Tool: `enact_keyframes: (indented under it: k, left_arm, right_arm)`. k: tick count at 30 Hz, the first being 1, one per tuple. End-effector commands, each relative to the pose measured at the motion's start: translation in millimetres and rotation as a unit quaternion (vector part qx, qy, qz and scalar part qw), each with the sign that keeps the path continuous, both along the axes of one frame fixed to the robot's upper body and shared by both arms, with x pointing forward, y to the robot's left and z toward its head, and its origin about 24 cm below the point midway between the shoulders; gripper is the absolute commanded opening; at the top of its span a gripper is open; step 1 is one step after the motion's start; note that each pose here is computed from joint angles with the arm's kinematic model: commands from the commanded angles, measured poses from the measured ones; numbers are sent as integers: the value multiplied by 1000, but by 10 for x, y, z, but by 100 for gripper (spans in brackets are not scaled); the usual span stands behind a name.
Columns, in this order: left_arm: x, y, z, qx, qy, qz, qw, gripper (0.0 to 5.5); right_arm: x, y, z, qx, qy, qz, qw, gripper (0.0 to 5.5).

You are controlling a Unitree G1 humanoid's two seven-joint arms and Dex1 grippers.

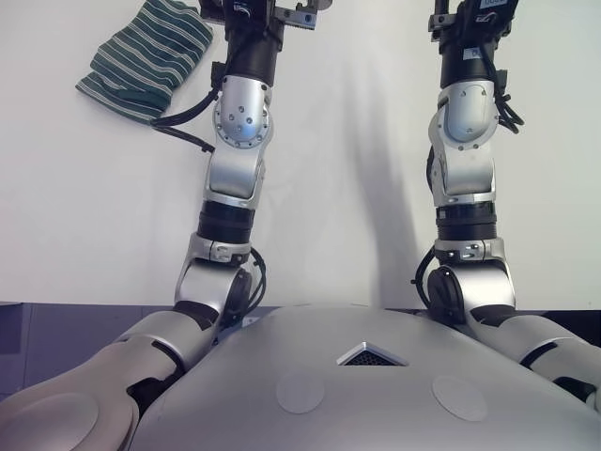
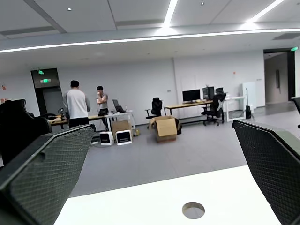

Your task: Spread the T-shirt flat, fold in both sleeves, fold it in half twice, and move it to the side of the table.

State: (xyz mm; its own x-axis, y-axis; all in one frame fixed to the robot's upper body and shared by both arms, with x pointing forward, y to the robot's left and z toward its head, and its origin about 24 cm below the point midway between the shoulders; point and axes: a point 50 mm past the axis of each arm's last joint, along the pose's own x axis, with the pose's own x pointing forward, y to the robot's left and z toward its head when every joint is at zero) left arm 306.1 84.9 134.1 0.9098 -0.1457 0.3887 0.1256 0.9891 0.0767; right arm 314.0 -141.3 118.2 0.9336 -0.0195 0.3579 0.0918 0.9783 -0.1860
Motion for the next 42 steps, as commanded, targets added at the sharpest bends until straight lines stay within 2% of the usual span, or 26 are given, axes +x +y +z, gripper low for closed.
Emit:
enact_keyframes:
  k: [1,12,15,18,21,24,27,30,32,35,39,42]
  left_arm:
    - [-25,-58,39,-10,-9,-19,1000,539]
    - [-19,-158,90,-20,-19,-29,999,539]
    - [3,-127,117,-24,-26,-24,999,539]
    - [-21,-181,105,-17,-27,-42,999,539]
    - [9,-162,135,-26,-31,-32,999,539]
    - [-29,-208,115,-16,-31,-47,998,539]
    - [-21,-160,146,-23,-36,-32,999,539]
    - [-57,-155,137,-21,-39,-34,998,539]
    - [-45,-110,142,-33,-41,-17,998,539]
    - [-58,-190,171,-27,-50,-35,998,539]
    - [-24,-131,168,-38,-48,-17,998,539]
    - [-58,-214,152,-25,-50,-42,998,539]
  right_arm:
    - [-25,112,20,-16,-8,31,999,239]
    - [-53,143,52,0,-16,53,998,239]
    - [3,105,167,0,-35,45,998,239]
    - [-43,191,124,-6,-37,64,997,239]
    - [7,114,187,2,-43,46,998,239]
    - [-59,212,116,-5,-38,69,997,239]
    - [-35,135,161,3,-42,47,998,239]
    - [-102,218,72,2,-29,63,998,239]
    - [-63,132,119,3,-31,47,998,239]
    - [-97,170,63,4,-19,58,998,239]
    - [-40,95,137,4,-26,45,999,239]
    - [-92,182,58,3,-17,63,998,239]
